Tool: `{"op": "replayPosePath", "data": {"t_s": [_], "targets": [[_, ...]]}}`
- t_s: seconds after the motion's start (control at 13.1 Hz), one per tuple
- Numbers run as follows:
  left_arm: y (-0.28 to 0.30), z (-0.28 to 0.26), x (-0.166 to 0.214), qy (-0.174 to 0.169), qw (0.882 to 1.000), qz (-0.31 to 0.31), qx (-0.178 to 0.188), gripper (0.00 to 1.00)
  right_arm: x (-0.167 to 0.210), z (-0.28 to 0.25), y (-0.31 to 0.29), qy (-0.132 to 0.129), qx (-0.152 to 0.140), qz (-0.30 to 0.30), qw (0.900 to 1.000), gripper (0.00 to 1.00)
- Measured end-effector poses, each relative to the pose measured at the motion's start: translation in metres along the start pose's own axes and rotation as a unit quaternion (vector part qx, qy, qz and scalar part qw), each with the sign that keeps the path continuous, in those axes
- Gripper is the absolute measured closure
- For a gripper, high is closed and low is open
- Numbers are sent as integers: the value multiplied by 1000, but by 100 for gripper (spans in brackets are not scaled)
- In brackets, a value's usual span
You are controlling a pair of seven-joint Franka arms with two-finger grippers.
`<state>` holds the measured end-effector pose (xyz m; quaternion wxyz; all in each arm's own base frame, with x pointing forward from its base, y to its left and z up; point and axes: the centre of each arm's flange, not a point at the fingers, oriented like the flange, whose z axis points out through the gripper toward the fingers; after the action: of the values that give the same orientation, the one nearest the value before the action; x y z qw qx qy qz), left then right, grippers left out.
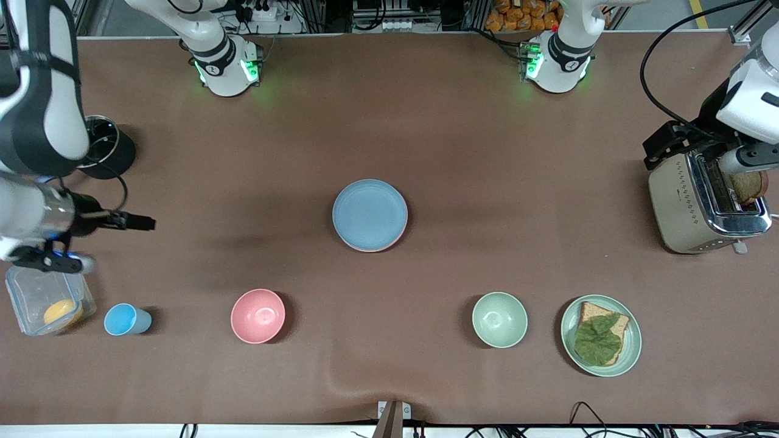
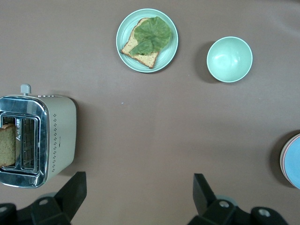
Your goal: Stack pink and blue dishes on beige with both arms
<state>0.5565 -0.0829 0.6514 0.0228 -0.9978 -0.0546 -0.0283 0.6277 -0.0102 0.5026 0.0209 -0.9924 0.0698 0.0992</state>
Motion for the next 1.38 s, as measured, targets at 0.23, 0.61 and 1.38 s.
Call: {"op": "replayPosePath", "data": {"t_s": [0.23, 0.61, 1.38], "targets": [[-3, 0, 0, -2, 1000, -3, 1, 0, -43, -58, 7, 48, -7, -2, 999, 0], [-4, -1, 0, -1, 1000, -3, 1, 0, -83, -115, 26, 104, -3, 11, 994, 0], [-20, -4, 3, 0, 1000, 9, -5, 0, -80, -116, 27, 113, -4, 12, 994, 0]]}}
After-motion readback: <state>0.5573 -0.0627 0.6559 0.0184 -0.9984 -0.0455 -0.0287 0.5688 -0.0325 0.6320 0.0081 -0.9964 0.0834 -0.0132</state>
